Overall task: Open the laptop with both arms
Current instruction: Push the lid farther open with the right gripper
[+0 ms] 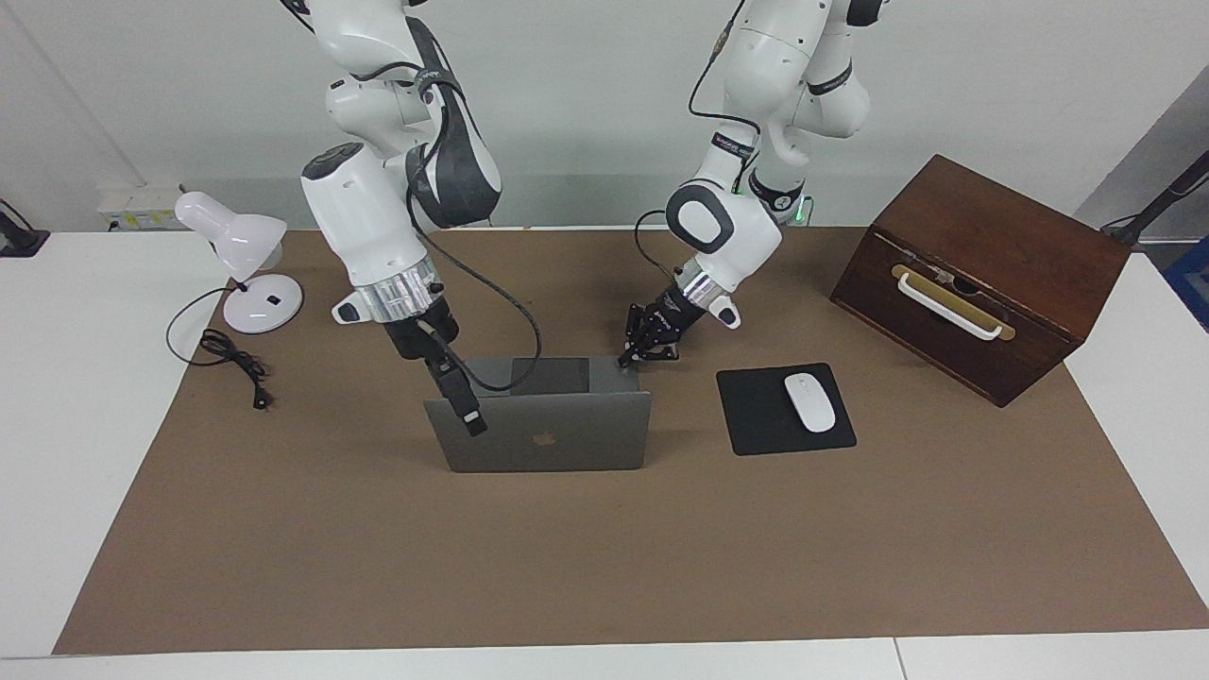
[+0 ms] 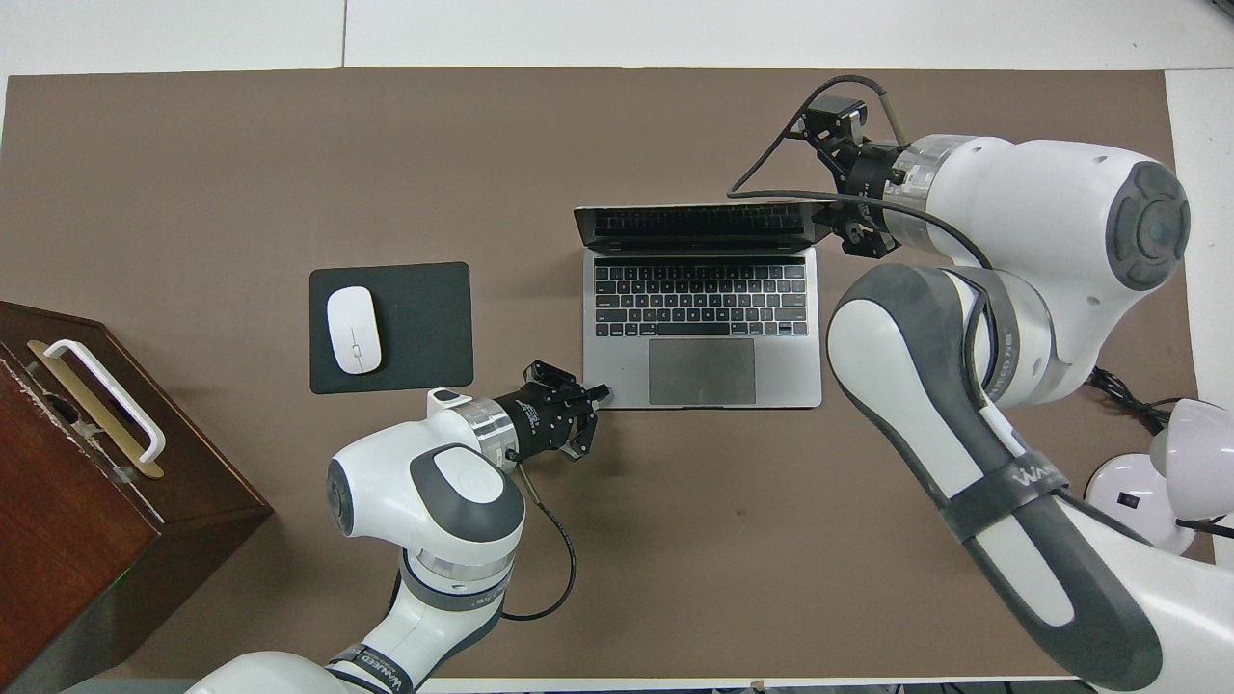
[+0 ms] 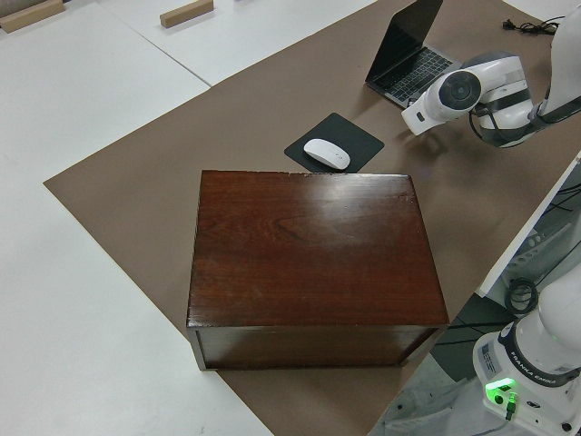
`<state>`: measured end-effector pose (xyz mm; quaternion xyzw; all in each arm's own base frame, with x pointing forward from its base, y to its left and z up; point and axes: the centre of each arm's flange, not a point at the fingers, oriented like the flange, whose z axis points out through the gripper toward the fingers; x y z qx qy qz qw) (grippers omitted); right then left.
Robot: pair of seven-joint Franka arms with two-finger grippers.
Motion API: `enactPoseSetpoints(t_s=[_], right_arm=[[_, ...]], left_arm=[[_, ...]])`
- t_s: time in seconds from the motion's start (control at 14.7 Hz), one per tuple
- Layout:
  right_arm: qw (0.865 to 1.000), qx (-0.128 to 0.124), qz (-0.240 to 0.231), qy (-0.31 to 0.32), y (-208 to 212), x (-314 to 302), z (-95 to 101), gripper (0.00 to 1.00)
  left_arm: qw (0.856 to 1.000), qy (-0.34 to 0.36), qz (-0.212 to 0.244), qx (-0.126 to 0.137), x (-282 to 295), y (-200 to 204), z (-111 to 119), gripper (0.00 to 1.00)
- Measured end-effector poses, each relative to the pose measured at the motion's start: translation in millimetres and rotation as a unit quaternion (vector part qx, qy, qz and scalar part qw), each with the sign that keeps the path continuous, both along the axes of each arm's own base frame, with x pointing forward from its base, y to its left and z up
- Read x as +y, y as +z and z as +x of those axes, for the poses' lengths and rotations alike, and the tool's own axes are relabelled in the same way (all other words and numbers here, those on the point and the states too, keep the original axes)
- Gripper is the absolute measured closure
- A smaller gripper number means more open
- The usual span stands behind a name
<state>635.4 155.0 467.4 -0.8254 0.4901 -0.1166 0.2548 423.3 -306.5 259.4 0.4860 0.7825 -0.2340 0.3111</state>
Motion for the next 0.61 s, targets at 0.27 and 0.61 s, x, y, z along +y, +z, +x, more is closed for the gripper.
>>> enactPoseSetpoints(t_s=[0.27,0.61], right_arm=[[1.000,-0.006,0.012,-0.004,5.5,2.0,5.8,0.00],[1.000,-0.008,0.019,-0.003,5.4,10.2,13.3,0.00]], left_arm=[[1.000,0.000,0.000,0.000,0.0,0.0,0.0,0.99],[1.000,0.000,0.000,0.000,0.0,0.0,0.0,0.99]])
